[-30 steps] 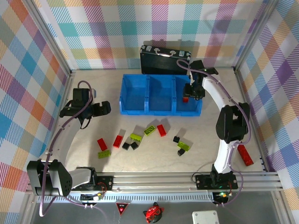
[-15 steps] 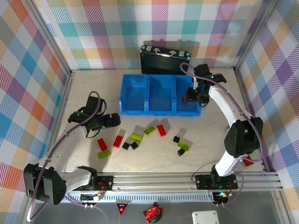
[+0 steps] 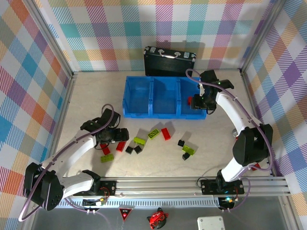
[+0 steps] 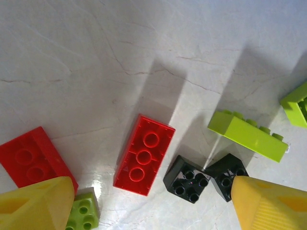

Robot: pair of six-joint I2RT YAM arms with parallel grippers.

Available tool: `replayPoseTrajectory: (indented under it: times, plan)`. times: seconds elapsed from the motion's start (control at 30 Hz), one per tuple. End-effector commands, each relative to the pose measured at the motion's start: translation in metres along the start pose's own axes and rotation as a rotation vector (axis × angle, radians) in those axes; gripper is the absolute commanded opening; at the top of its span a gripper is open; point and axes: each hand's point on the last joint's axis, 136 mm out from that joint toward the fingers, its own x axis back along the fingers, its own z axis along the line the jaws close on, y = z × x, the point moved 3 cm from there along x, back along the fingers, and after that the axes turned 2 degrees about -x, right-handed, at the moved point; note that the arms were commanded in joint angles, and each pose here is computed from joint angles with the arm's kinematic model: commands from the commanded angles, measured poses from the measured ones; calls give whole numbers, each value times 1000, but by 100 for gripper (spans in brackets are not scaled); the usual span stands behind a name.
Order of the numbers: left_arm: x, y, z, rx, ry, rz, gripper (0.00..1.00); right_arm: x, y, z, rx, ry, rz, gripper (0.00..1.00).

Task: Sort the legos into containers by color
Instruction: Pick up the lego from the center of the table.

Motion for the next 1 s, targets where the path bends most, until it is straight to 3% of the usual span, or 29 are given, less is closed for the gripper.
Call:
replayPoseTrajectory:
  times: [0.0,0.23,0.67,0.97]
  plan:
    - [-6,-8,-6,1,4,23,83,9,-7,2,27,17,-15,53]
    - [-19,-15,-37,-57,2,49,78,12,-12,0,28,13,-13,54]
    - [-42,-6,-96,-246,-13,94,79,15,-18,-2,35,9,-8,54]
    - [-58,-8,-103,-395,11,172,81,23,-22,-4,37,0,-17,55]
